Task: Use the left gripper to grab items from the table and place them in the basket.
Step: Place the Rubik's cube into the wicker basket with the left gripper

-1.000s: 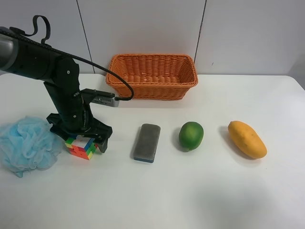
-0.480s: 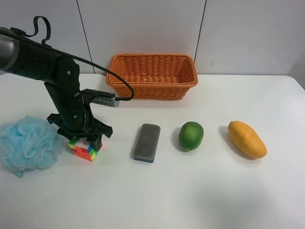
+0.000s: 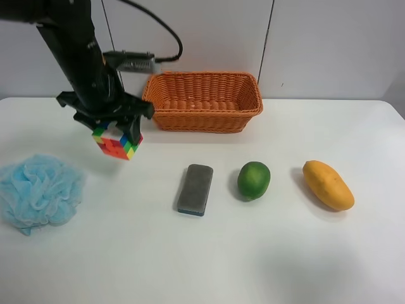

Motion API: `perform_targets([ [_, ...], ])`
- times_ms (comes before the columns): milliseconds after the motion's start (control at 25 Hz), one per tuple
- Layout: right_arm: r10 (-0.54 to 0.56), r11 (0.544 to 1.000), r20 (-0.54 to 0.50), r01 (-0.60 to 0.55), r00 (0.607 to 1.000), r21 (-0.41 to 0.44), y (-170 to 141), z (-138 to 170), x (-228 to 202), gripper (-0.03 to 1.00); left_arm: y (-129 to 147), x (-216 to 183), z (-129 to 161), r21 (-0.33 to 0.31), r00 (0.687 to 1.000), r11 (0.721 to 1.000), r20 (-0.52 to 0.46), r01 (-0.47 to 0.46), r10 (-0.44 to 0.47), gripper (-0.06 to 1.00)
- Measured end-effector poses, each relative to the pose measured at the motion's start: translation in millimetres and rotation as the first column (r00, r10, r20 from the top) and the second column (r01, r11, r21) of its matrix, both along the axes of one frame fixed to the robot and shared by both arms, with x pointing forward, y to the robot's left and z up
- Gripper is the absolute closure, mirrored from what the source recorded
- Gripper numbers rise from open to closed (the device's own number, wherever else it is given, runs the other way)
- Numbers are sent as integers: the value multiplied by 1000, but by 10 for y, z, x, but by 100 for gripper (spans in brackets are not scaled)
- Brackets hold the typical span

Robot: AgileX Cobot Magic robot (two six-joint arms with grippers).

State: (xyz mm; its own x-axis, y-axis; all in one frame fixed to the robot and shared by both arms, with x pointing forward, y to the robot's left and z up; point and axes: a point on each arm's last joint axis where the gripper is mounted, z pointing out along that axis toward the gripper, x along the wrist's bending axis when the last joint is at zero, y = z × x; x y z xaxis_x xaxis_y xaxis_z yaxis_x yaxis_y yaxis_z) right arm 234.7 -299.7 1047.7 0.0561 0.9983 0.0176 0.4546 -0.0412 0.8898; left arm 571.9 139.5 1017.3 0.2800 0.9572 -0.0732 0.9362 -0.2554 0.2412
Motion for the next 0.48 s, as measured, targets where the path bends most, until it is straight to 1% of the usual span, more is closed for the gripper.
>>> perform_targets([
  [120, 0, 1000, 0, 0, 1000, 0, 0, 0, 0, -3, -63, 121, 344, -36, 998, 999, 64, 2, 0, 38],
  [240, 0, 1000, 0, 0, 1000, 0, 0, 0, 0, -3, -134, 267, 581, -63, 992, 998, 125, 13, -5, 38],
  [360, 0, 1000, 0, 0, 1000, 0, 0, 0, 0, -3, -231, 469, 671, -72, 987, 997, 161, 34, -22, 38],
  [480, 0, 1000, 0, 0, 1000, 0, 0, 0, 0, -3, -342, 700, 672, -74, 980, 995, 192, 60, -45, 38],
])
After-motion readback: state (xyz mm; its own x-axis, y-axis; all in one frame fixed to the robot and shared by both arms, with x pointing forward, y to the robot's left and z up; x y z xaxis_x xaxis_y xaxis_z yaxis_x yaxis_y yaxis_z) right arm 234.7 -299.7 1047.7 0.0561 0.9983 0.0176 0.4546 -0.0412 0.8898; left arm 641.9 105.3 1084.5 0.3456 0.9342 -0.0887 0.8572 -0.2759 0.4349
